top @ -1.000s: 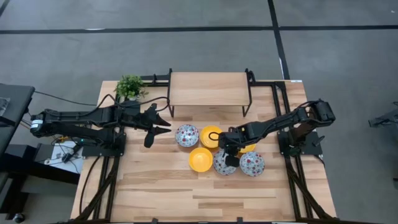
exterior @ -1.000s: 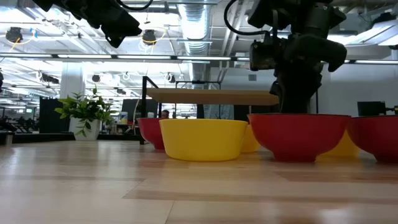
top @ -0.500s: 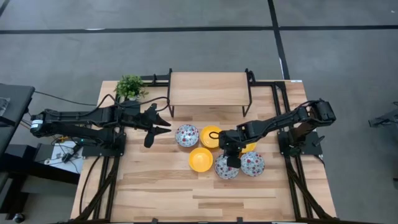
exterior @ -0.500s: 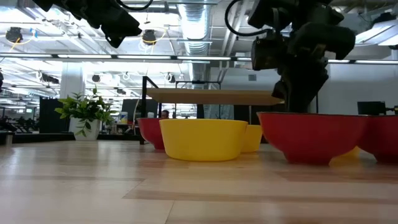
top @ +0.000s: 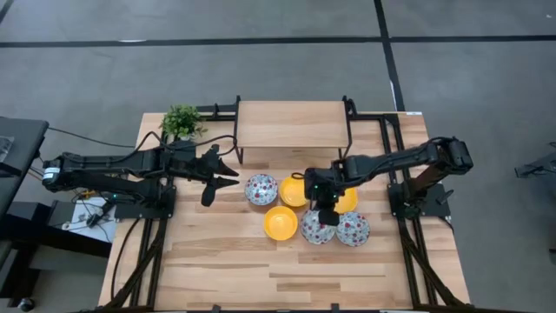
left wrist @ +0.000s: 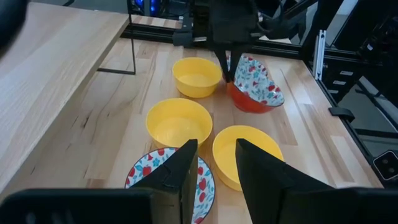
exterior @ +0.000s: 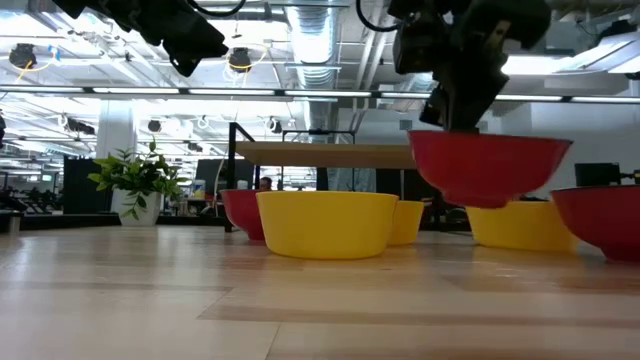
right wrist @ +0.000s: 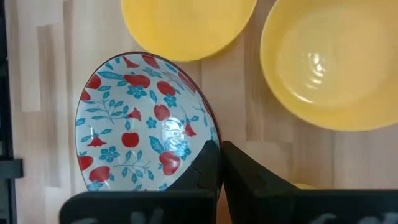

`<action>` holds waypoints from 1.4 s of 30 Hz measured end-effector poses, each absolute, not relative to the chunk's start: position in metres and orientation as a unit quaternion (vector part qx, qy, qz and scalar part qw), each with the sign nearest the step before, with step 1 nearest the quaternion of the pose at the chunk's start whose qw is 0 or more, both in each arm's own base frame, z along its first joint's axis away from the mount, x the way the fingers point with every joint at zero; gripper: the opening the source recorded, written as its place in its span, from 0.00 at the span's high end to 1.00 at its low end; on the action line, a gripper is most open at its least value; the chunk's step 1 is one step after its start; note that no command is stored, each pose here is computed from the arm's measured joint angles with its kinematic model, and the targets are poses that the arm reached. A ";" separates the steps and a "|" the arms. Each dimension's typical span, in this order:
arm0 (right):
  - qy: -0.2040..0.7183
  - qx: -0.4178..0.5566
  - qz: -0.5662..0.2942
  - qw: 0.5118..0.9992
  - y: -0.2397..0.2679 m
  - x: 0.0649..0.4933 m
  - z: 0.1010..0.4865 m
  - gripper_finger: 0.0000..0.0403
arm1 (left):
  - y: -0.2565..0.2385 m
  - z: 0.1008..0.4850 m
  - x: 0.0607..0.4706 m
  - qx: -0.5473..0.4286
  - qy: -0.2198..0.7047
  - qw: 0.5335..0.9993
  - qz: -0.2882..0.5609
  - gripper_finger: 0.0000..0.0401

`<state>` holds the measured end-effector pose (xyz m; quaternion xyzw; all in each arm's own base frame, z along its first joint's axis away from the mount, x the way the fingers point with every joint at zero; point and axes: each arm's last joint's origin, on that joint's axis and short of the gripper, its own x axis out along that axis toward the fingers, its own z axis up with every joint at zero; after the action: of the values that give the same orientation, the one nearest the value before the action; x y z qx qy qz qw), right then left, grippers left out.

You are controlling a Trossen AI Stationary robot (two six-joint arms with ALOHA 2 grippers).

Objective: Pick & Place Mini bowls
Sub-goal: Put the middle white patterned bowl on the shelf

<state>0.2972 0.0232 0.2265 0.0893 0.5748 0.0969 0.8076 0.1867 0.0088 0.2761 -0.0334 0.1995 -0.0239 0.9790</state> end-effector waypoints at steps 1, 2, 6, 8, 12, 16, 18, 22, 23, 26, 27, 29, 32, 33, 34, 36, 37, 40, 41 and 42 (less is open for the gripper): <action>0.577 0.089 0.100 0.806 0.021 0.297 0.229 1.00 | 0.009 0.276 0.187 -0.033 0.200 0.979 -0.024 0.73; 0.580 0.089 0.104 0.803 0.020 0.297 0.232 1.00 | 0.009 0.276 0.187 -0.033 0.200 0.979 -0.024 0.73; 0.582 0.082 0.112 0.801 0.011 0.298 0.245 1.00 | 0.009 0.276 0.187 -0.033 0.199 0.979 -0.024 0.73; 0.586 0.083 0.117 0.798 0.005 0.297 0.253 1.00 | 0.009 0.276 0.187 -0.033 0.199 0.979 -0.024 0.73; 0.580 0.081 0.130 0.800 -0.006 0.298 0.272 1.00 | 0.009 0.276 0.187 -0.034 0.199 0.979 -0.024 0.73; 0.567 0.080 0.136 0.808 -0.020 0.298 0.294 1.00 | 0.009 0.277 0.187 -0.033 0.197 0.980 -0.024 0.73; 0.565 0.079 0.136 0.810 -0.028 0.296 0.304 1.00 | 0.009 0.277 0.187 -0.033 0.196 0.980 -0.024 0.73; 0.554 0.084 0.125 0.819 -0.046 0.292 0.325 1.00 | 0.009 0.277 0.187 -0.033 0.196 0.980 -0.024 0.73; 0.554 0.086 0.120 0.820 -0.050 0.290 0.329 1.00 | 0.009 0.277 0.187 -0.033 0.196 0.980 -0.024 0.73; 0.545 0.087 0.106 0.827 -0.065 0.286 0.341 1.00 | 0.009 0.277 0.187 -0.032 0.194 0.980 -0.018 0.73; 0.541 0.086 0.101 0.831 -0.070 0.284 0.345 1.00 | 0.009 0.277 0.187 -0.031 0.193 0.980 -0.017 0.73; 0.535 0.088 0.089 0.836 -0.079 0.281 0.352 1.00 | 0.009 0.278 0.187 -0.028 0.191 0.981 -0.016 0.73; 0.522 0.088 0.074 0.845 -0.092 0.277 0.360 1.00 | 0.010 0.278 0.188 -0.014 0.187 0.982 -0.010 0.73; 0.519 0.088 0.069 0.847 -0.096 0.275 0.361 1.00 | 0.010 0.279 0.188 -0.008 0.183 0.983 -0.007 0.73; 0.516 0.089 0.063 0.849 -0.100 0.274 0.363 1.00 | 0.010 0.280 0.188 -0.002 0.181 0.984 -0.005 0.73; 0.509 0.086 0.056 0.855 -0.107 0.271 0.367 1.00 | 0.011 0.281 0.188 0.008 0.176 0.984 0.003 0.73; 0.507 0.086 0.051 0.856 -0.111 0.270 0.368 1.00 | 0.011 0.281 0.189 0.016 0.173 0.985 0.005 0.73; 0.499 0.088 0.030 0.862 -0.122 0.267 0.370 1.00 | 0.012 0.282 0.189 0.045 0.167 0.985 0.024 0.73; 0.495 0.090 0.024 0.864 -0.125 0.266 0.370 1.00 | 0.013 0.283 0.189 0.057 0.165 0.984 0.034 0.73; 0.493 0.092 0.018 0.865 -0.129 0.264 0.371 1.00 | 0.014 0.284 0.189 0.067 0.162 0.983 0.046 0.73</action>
<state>0.2644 -0.1290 0.3705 0.0919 0.4929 0.0181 0.8650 0.1894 0.0138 0.2838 0.0665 0.1622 0.0456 0.9834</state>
